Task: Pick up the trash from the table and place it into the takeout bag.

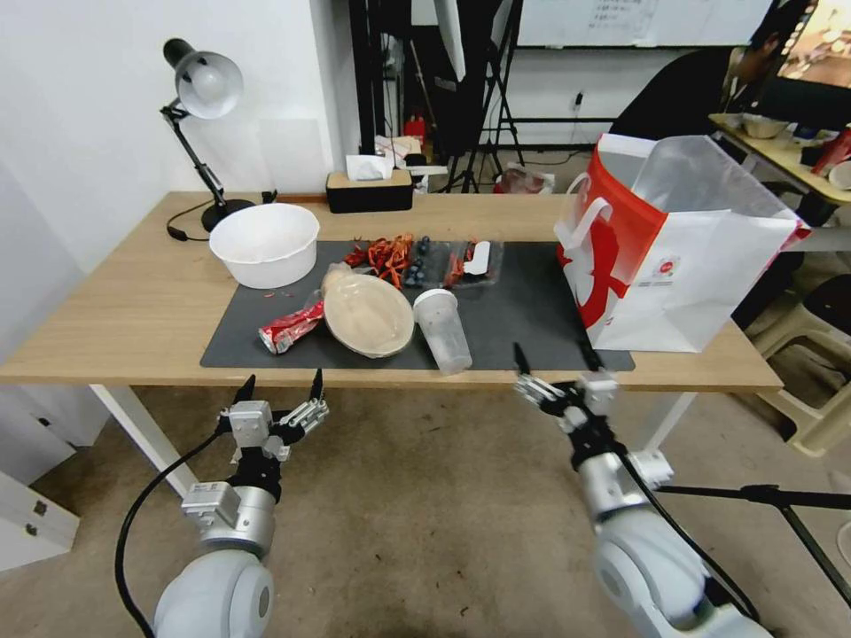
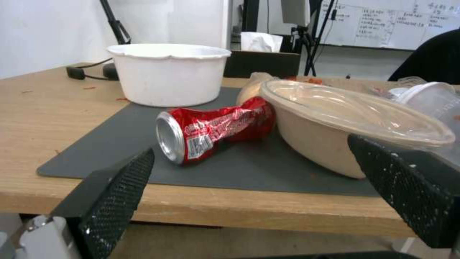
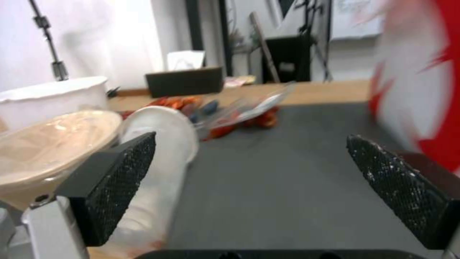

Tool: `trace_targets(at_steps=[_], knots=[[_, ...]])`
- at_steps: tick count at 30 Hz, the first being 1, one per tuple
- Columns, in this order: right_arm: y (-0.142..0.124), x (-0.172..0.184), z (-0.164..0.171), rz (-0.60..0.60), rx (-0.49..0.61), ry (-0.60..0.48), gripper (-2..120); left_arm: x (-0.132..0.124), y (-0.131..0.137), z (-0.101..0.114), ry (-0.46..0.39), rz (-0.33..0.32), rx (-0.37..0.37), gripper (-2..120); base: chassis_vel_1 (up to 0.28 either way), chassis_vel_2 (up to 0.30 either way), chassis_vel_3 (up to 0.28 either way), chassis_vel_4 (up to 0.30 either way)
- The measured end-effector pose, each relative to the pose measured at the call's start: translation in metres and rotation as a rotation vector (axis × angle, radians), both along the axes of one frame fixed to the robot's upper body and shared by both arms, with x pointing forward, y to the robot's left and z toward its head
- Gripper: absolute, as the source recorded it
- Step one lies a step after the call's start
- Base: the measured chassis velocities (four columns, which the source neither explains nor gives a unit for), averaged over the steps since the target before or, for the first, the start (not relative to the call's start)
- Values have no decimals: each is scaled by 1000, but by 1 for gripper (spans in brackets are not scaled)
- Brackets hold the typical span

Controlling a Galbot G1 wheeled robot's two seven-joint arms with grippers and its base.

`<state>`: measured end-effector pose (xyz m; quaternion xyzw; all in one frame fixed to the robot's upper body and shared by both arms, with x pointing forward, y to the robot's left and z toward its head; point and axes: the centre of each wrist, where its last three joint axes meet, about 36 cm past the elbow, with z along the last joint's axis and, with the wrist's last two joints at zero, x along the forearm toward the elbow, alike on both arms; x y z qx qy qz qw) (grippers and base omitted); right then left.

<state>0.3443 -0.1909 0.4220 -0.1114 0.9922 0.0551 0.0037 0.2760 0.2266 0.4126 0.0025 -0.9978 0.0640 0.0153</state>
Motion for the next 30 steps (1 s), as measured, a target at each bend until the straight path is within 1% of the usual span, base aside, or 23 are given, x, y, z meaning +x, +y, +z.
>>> trace_targets(at_steps=[2, 3, 6, 7, 9, 11, 12, 14, 15, 17, 22, 24, 28, 30], knots=[[13, 21, 6, 33, 4, 32, 99, 0, 0, 0, 1, 2, 0, 100, 0, 0, 0, 0], [13, 21, 6, 33, 4, 32, 99, 0, 0, 0, 1, 2, 0, 100, 0, 0, 0, 0], [31, 41, 15, 74, 11, 88, 99, -1, 1, 0, 0, 10, 1, 100, 0, 0, 0, 0], [31, 41, 15, 74, 11, 88, 99, -1, 1, 0, 0, 10, 1, 100, 0, 0, 0, 0], [40, 47, 17, 84, 5, 127, 99, -2, 2, 0, -1, 15, 2, 100, 0, 0, 0, 0], [54, 51, 23, 85, -24, 212, 97, -4, 4, -1, -4, 24, 5, 100, 0, 0, 0, 0], [54, 51, 23, 85, -24, 212, 97, -4, 4, -1, -4, 24, 5, 100, 0, 0, 0, 0], [61, 53, 27, 85, -46, 251, 90, -4, 5, -2, -5, 30, 7, 100, 0, 0, 0, 0], [61, 53, 27, 85, -46, 251, 90, -4, 5, -2, -5, 30, 7, 100, 0, 0, 0, 0], [67, 55, 28, 95, -62, 279, 83, -5, 5, -2, -7, 33, 8, 100, 0, 0, 0, 0], [73, 56, 30, 103, -80, 308, 81, -5, 5, -2, -8, 35, 7, 100, 0, 0, 0, 0], [75, 54, 33, 102, -110, 358, 81, -5, 4, -1, -11, 37, 7, 100, 0, 0, 0, 0], [75, 53, 33, 97, -131, 385, 78, -4, 4, -1, -12, 37, 7, 100, 0, 0, 0, 0], [75, 53, 32, 95, -127, 388, 65, -4, 4, -2, -13, 36, 8, 100, 0, 0, 0, 0]])
